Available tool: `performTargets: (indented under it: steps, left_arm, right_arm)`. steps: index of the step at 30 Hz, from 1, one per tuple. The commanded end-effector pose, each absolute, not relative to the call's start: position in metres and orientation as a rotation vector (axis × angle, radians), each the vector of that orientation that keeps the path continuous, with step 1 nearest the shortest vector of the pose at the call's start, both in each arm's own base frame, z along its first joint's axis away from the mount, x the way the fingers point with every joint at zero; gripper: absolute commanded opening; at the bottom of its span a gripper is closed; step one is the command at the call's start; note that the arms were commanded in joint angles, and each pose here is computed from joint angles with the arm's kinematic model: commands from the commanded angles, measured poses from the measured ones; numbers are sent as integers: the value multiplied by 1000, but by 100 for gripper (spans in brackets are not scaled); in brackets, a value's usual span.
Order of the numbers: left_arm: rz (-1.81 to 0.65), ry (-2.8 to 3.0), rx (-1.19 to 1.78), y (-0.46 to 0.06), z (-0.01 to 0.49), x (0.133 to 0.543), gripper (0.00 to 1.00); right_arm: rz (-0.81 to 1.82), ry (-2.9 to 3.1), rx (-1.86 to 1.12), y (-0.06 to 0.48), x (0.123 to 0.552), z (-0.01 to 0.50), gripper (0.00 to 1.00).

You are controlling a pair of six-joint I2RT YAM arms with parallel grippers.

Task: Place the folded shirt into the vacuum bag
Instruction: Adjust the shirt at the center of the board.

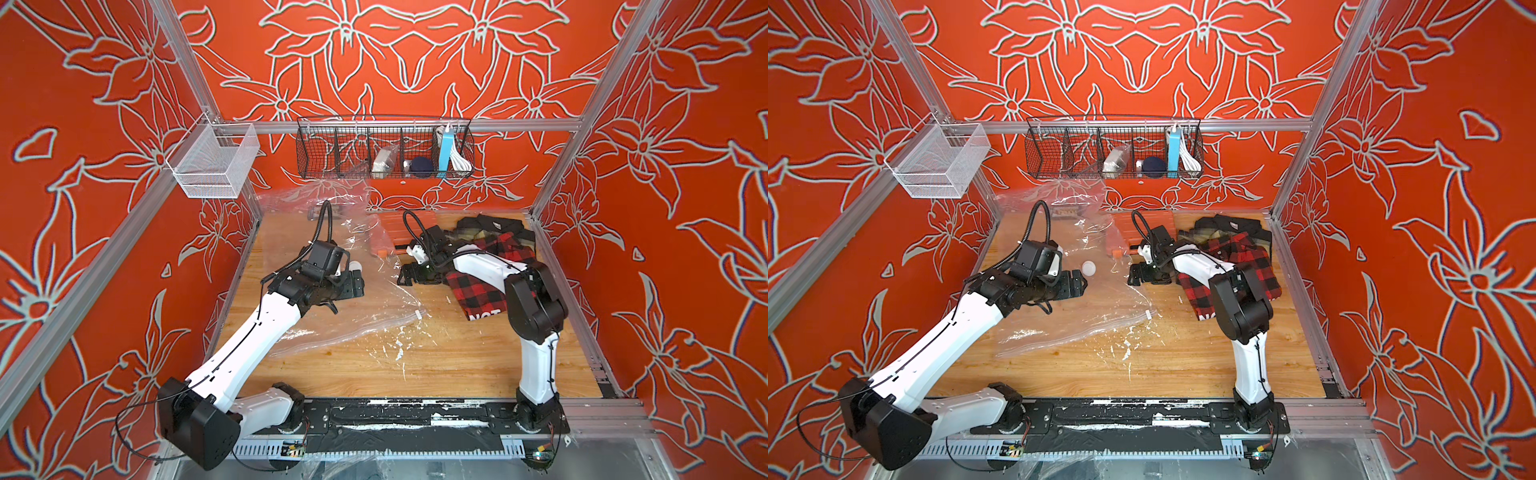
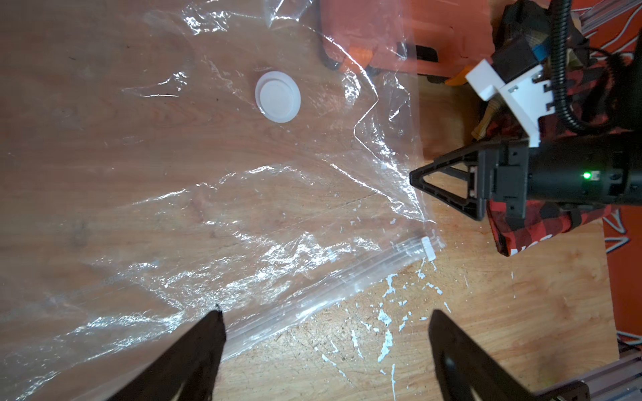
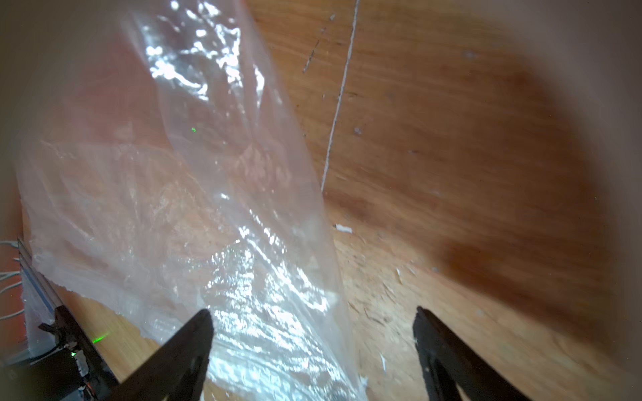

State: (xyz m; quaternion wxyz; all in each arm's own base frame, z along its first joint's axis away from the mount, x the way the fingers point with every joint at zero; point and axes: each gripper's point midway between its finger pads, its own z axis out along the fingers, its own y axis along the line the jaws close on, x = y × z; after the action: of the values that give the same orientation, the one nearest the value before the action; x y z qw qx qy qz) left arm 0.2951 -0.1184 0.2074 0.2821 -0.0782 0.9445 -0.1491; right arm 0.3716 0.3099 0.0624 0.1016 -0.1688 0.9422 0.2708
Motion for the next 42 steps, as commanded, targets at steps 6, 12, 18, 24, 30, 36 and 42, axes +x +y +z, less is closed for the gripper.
performTargets:
  steps: [6,12,18,24,30,36,42]
  left_arm:
    - [-342,2516,-325,-76,231,296,91]
    - [-279,2471,-327,-60,252,294,90]
    - [-325,2481,-319,-67,250,295,90]
    - [-490,2506,-333,-90,230,305,89]
    - [-566,2523,-304,-107,224,309,89]
    - [-535,2529,-264,-104,226,305,89]
    - [-529,2550,-203,-109,219,302,89]
  right_arm:
    - [958,2741,-497,358,364,74,52]
    - [1009,2689,-483,350,345,115,6]
    - [915,2749,-427,300,299,124,0]
    - [803,2903,-287,242,274,81,0]
    - [688,2897,-241,235,290,79,0]
    - [702,2897,-332,251,300,87,0]
    - [387,2952,-531,227,318,98,2]
